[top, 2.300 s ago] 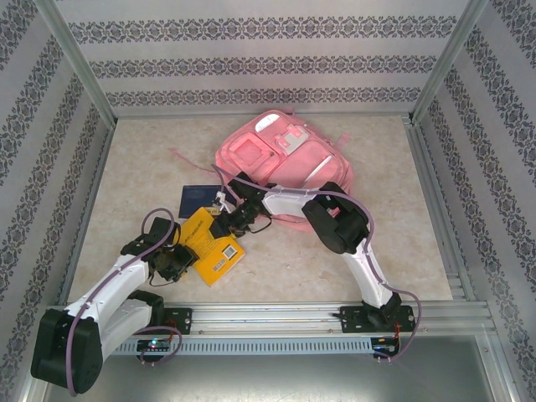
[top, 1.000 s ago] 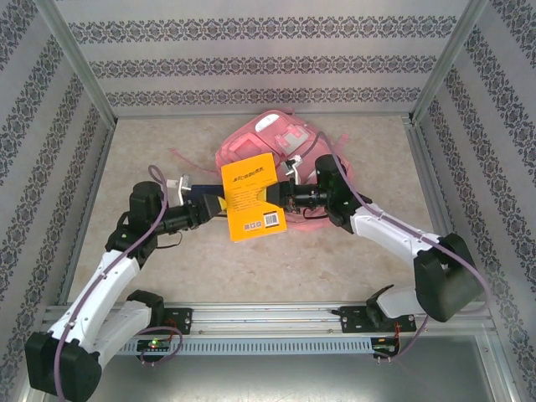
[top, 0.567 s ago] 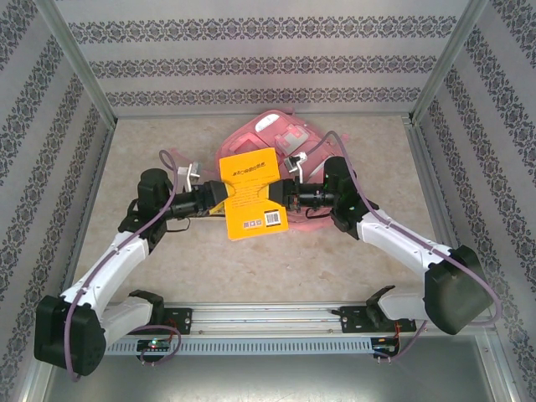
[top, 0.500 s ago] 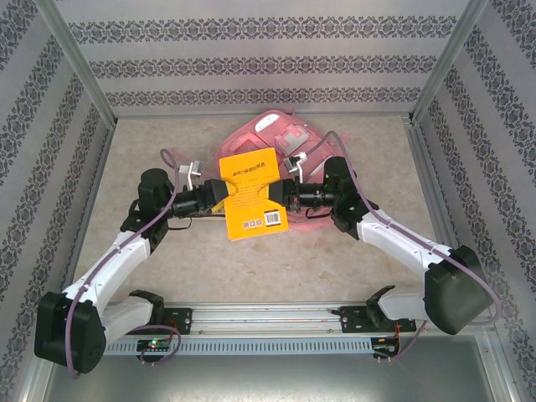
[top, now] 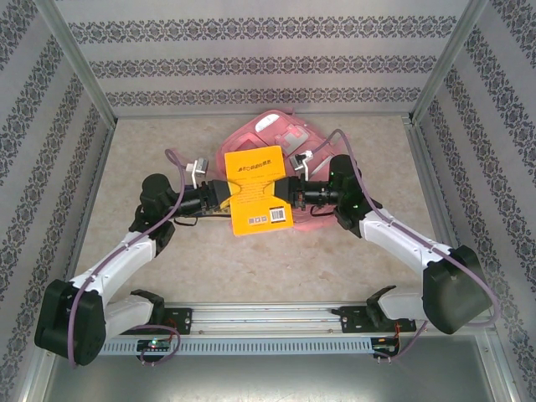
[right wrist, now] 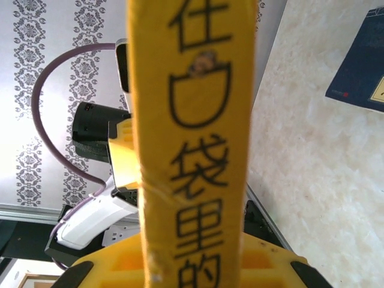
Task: Pack the student bag
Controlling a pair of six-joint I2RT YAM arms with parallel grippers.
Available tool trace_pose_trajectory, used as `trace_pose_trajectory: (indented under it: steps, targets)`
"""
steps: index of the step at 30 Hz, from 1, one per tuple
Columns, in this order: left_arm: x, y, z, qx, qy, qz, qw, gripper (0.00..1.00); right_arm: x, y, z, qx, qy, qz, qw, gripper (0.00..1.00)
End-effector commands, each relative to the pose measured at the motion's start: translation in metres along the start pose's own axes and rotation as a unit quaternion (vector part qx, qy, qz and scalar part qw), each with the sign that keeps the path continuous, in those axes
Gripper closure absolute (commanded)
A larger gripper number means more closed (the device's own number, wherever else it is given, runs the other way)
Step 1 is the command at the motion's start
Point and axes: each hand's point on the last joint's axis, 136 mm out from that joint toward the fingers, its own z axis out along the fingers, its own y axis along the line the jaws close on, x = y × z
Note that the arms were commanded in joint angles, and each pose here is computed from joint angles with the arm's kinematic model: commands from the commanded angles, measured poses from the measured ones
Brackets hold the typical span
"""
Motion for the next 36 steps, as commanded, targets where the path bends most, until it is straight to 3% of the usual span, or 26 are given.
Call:
trace_pose_trajectory:
  steps: [1, 12, 18, 22, 25, 28, 32, 36]
  targets:
    - [0.009, -0.02, 0.007, 0.039, 0.02, 0.036, 0.998, 0.64, -0.004, -0.001, -0.001, -0.001, -0.003, -0.027, 1.0, 1.0]
    - [0.014, -0.01, 0.014, 0.023, 0.031, 0.036, 0.999, 0.56, -0.01, -0.001, 0.003, 0.005, 0.005, -0.037, 0.999, 1.0]
    - [0.013, -0.012, 0.019, 0.021, 0.037, 0.05, 0.998, 0.84, -0.011, -0.005, 0.003, 0.016, 0.002, -0.04, 0.999, 0.98]
    - [0.009, -0.017, 0.02, 0.022, 0.025, 0.064, 0.997, 0.99, -0.018, -0.018, -0.007, 0.056, -0.036, -0.032, 0.997, 0.76]
    - [0.001, -0.023, 0.021, 0.025, 0.006, 0.072, 0.997, 1.0, -0.026, -0.02, -0.022, 0.084, -0.093, -0.036, 0.991, 0.53]
    - [-0.012, -0.032, 0.019, 0.032, -0.036, 0.077, 0.996, 1.0, -0.033, -0.019, -0.039, 0.104, -0.165, -0.042, 0.98, 0.37]
    - [-0.035, -0.044, 0.015, 0.055, -0.106, 0.068, 0.99, 0.92, -0.04, -0.009, -0.06, 0.105, -0.236, -0.059, 0.964, 0.29]
    - [-0.056, -0.06, 0.01, 0.083, -0.17, 0.058, 0.98, 0.93, -0.044, -0.005, -0.073, 0.098, -0.288, -0.039, 0.952, 0.26]
